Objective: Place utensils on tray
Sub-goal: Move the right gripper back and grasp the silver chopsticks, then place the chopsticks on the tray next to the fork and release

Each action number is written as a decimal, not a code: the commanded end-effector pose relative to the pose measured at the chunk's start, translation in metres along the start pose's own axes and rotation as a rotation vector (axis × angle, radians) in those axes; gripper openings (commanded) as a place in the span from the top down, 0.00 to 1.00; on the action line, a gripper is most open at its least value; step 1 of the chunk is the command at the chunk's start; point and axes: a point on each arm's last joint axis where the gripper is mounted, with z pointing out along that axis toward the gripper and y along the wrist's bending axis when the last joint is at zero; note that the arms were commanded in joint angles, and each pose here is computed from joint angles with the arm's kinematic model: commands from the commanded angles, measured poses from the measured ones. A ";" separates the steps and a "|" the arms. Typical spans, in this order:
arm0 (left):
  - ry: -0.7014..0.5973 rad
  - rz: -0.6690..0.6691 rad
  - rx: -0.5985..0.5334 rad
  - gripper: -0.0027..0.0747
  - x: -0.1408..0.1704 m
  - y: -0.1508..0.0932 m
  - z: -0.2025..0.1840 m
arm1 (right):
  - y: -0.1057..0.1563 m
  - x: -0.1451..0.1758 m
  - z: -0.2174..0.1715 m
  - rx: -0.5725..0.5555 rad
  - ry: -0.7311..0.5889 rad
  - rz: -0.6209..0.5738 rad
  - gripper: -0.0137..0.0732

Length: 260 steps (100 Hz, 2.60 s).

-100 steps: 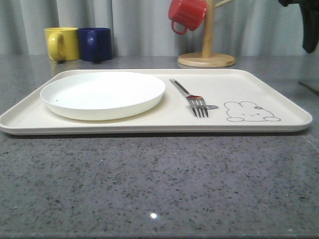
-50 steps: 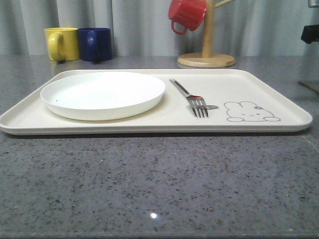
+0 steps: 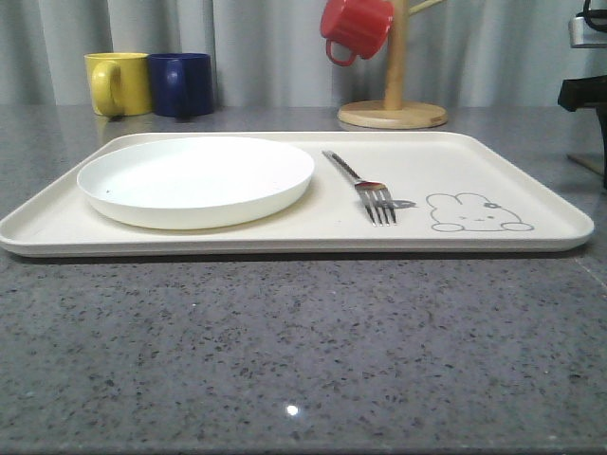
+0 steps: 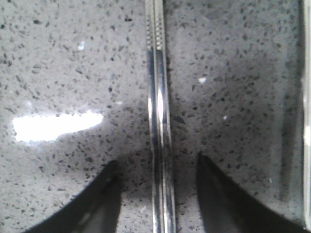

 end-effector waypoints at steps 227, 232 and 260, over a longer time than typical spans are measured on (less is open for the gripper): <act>-0.084 -0.007 -0.016 0.99 -0.014 0.001 -0.001 | 0.159 0.005 -0.039 -0.241 -0.207 -0.027 0.49; -0.084 -0.007 -0.016 0.99 -0.014 0.001 -0.001 | 0.158 0.005 -0.042 -0.242 -0.213 -0.030 0.48; -0.084 -0.007 -0.016 0.99 -0.014 0.001 -0.001 | 0.122 -0.004 -0.096 -0.129 -0.355 -0.117 0.48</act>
